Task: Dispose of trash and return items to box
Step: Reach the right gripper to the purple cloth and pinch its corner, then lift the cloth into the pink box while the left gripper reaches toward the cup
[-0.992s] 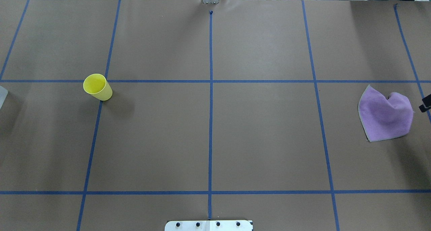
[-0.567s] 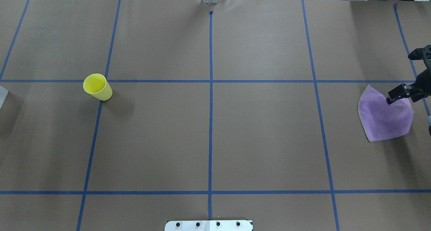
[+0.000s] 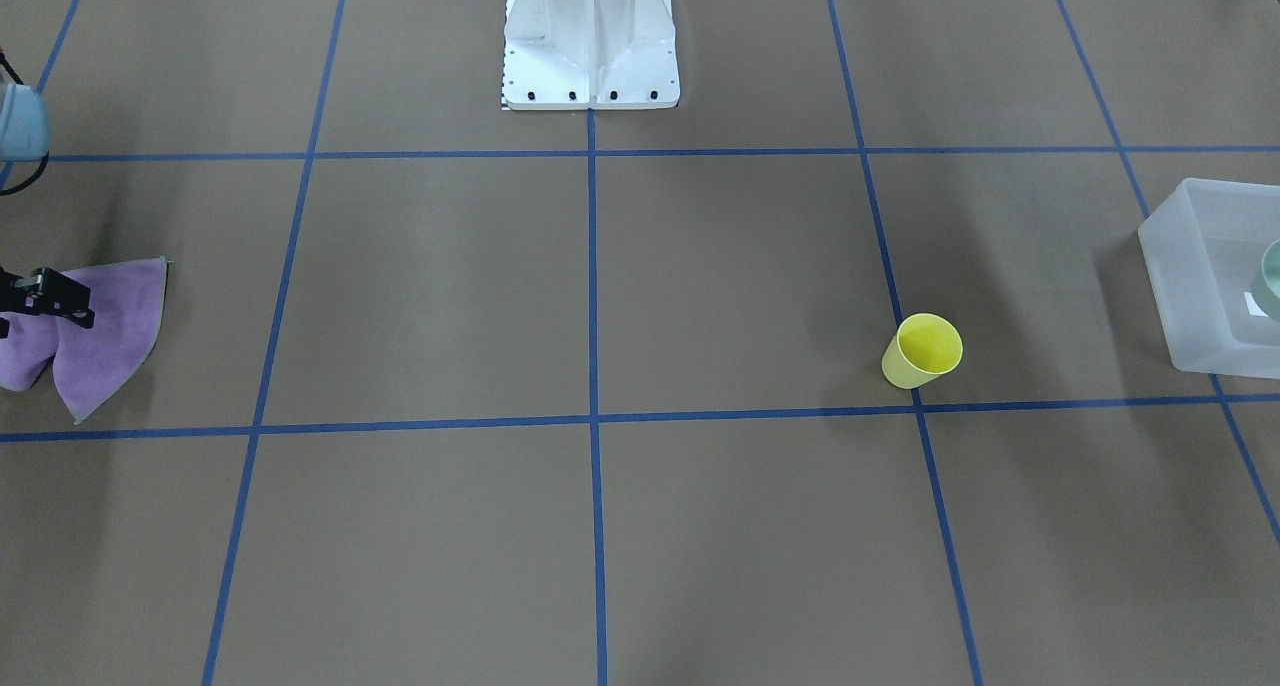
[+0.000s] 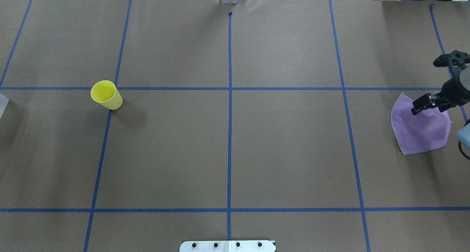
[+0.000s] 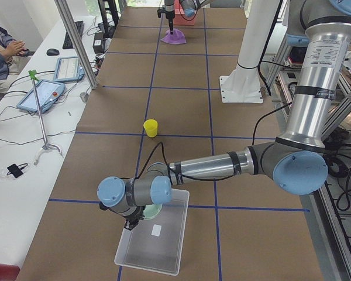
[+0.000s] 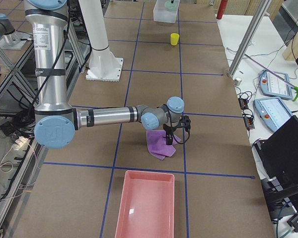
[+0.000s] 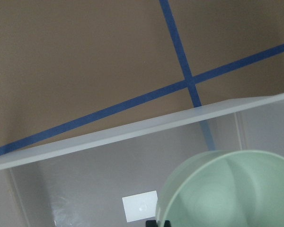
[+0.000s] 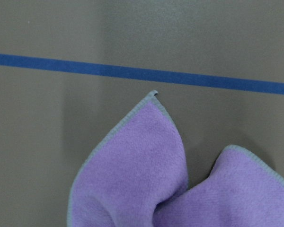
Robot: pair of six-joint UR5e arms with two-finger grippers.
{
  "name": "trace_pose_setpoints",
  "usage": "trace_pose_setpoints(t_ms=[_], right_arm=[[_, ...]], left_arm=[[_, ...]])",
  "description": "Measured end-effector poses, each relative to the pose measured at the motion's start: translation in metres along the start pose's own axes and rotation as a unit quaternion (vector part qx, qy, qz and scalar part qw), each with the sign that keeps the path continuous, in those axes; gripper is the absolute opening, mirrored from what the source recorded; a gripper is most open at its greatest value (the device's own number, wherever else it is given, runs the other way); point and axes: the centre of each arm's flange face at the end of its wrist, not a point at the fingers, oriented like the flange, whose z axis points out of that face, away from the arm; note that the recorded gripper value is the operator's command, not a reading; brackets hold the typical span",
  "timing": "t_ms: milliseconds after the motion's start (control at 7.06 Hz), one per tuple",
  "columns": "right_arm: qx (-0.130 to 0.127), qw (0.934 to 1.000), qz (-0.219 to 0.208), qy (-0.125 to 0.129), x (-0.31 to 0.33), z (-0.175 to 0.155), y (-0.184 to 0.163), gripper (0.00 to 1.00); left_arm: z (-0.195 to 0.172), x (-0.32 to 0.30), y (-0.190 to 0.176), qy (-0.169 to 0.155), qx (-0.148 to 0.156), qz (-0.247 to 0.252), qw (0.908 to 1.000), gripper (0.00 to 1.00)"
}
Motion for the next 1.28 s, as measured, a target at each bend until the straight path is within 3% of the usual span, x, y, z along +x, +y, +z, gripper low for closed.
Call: trace_pose_setpoints(t_ms=[142, 283, 567, 850, 992, 1276], right_arm=[[-0.003, 1.0000, -0.001, 0.005, -0.003, 0.006, 0.002, 0.34], [-0.004, 1.0000, 0.000, 0.009, -0.003, 0.008, 0.003, 0.00], [-0.002, 0.9999, 0.003, 0.011, -0.003, 0.007, 0.005, 0.00], [0.003, 0.9999, 0.006, 0.011, -0.002, -0.001, 0.005, 0.00], [0.011, 0.9998, 0.014, 0.010, -0.004, -0.025, 0.002, 0.00], [0.017, 0.9991, 0.015, 0.036, 0.014, -0.117, 0.005, 0.00]], left_arm=[[-0.002, 0.001, -0.002, 0.000, 0.002, -0.001, 1.0000, 0.97], [-0.011, 0.010, -0.010, -0.002, 0.010, -0.008, 0.9999, 0.97], [-0.050, 0.049, -0.032, -0.004, 0.020, -0.042, 0.9989, 0.97], [-0.075, 0.114, -0.060, 0.015, 0.025, -0.098, 0.9948, 0.97], [-0.078, 0.155, -0.081, 0.022, 0.026, -0.124, 0.9917, 0.97], [-0.065, 0.231, -0.110, 0.029, 0.017, -0.158, 0.9869, 0.97]])
